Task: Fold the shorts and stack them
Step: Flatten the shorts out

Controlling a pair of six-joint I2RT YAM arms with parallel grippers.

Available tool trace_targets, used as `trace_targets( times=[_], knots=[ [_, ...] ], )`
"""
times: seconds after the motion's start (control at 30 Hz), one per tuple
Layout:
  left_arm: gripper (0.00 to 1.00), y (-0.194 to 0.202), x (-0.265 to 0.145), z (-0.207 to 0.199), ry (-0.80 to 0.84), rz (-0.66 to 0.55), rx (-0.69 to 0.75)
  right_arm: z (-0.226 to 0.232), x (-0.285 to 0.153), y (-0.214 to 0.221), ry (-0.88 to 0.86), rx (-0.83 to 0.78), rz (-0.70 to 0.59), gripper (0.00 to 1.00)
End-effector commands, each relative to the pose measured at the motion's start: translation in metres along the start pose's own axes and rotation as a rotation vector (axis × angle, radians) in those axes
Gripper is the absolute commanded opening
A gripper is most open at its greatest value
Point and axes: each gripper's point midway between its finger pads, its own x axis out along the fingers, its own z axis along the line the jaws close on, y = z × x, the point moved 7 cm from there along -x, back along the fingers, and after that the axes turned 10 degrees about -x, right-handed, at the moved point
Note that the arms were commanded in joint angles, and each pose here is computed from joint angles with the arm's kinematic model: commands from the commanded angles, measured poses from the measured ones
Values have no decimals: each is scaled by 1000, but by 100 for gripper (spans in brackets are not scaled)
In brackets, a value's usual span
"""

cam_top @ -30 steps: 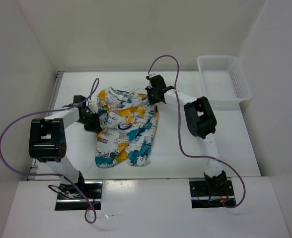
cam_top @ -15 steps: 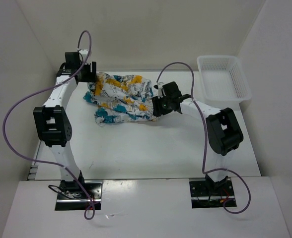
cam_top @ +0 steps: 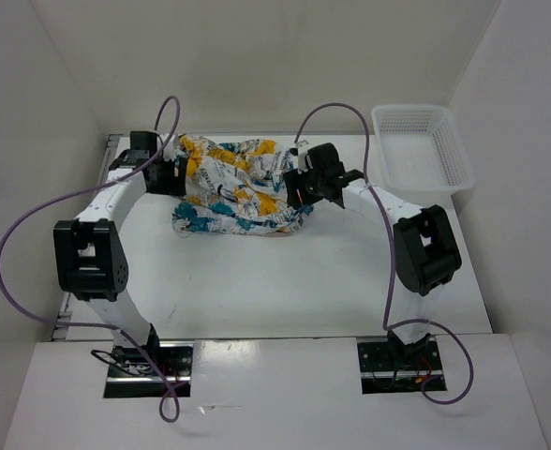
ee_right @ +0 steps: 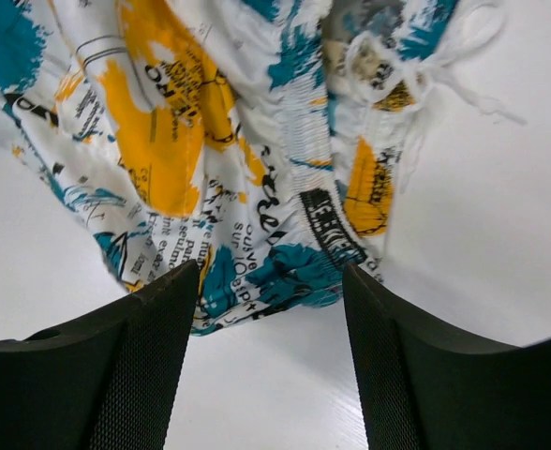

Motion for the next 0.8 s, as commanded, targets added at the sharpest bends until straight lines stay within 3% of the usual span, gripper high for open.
trace_targets(
  times=[0.0, 0.1, 0.23, 0.53, 0.77],
  knots=[
    [80, 28, -15, 4, 0, 54, -7, -18, -16, -35, 116, -51, -103, 68],
    [79, 58, -10, 2, 43, 139, -18, -20, -5, -31, 85, -54, -92, 66],
    [87, 79, -2, -3, 107, 211, -33, -18, 30, -9, 30, -22, -14, 78],
    [94, 84, 26, 16, 9, 204, -39, -30, 51, 24, 117, 17, 68, 79],
    [94, 104, 57, 18, 33, 285, -53, -30, 52, 33, 137, 38, 92, 75]
  ],
)
